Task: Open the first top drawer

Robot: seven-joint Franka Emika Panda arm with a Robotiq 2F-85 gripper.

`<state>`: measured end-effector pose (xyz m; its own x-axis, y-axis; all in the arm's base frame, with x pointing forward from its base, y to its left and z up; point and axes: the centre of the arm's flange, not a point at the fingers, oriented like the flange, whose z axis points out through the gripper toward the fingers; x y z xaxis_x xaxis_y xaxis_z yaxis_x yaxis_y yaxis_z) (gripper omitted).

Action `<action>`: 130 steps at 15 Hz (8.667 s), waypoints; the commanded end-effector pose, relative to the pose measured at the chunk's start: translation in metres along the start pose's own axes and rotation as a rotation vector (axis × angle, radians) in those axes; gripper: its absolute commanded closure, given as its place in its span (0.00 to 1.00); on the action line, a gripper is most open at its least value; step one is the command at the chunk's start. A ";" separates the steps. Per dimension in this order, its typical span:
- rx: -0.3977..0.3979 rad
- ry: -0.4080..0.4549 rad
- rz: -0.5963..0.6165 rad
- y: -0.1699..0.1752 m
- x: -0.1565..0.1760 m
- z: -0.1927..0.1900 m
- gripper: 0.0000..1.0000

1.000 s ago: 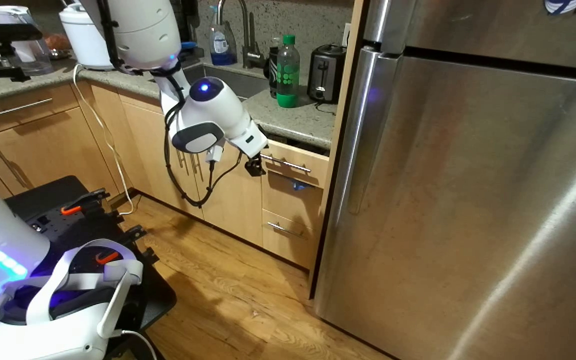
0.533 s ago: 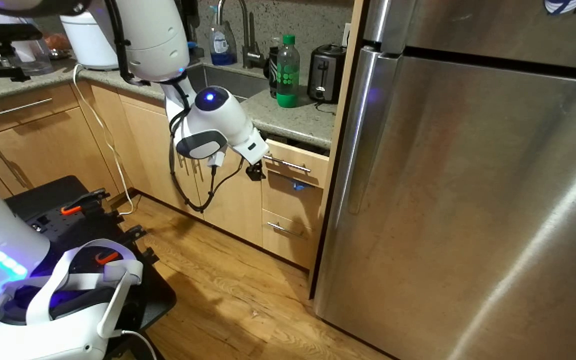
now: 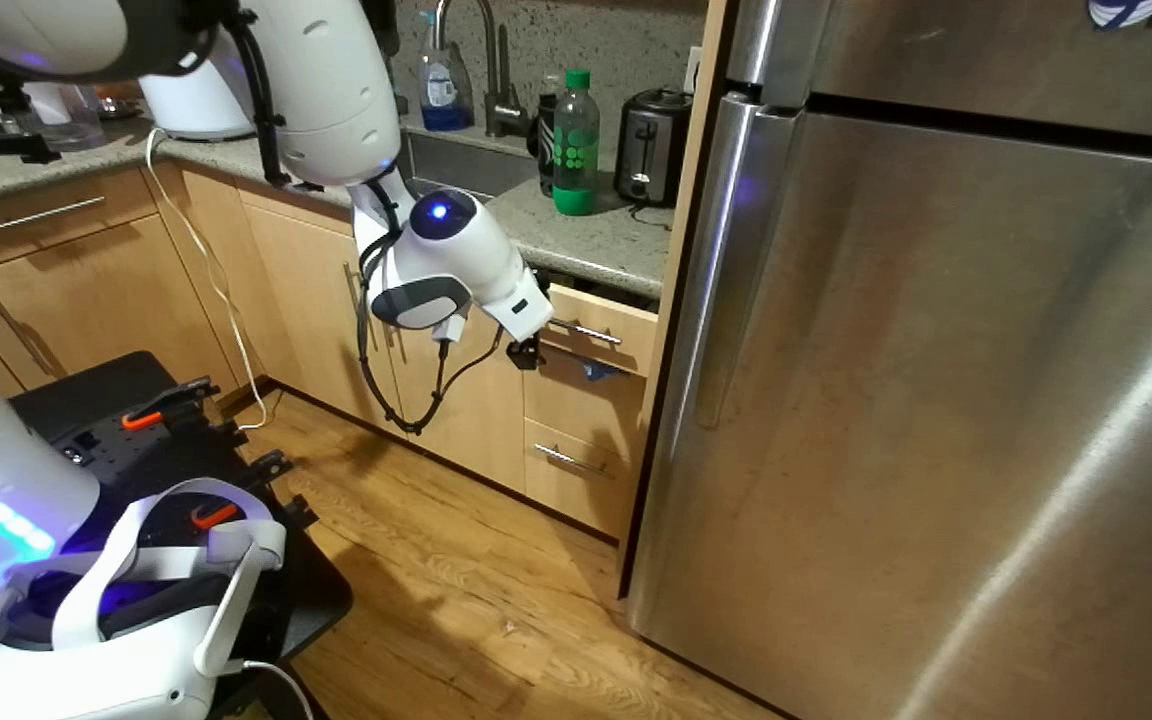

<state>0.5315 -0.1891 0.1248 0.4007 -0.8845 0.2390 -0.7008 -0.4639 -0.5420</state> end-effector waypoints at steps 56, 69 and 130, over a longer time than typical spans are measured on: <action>0.040 0.012 -0.011 -0.023 0.022 0.037 0.34; 0.033 0.020 0.008 -0.022 0.020 0.043 0.95; -0.068 -0.002 0.007 0.039 -0.011 -0.004 0.95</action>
<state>0.5063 -0.2063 0.1208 0.3759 -0.8972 0.2318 -0.7353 -0.4410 -0.5146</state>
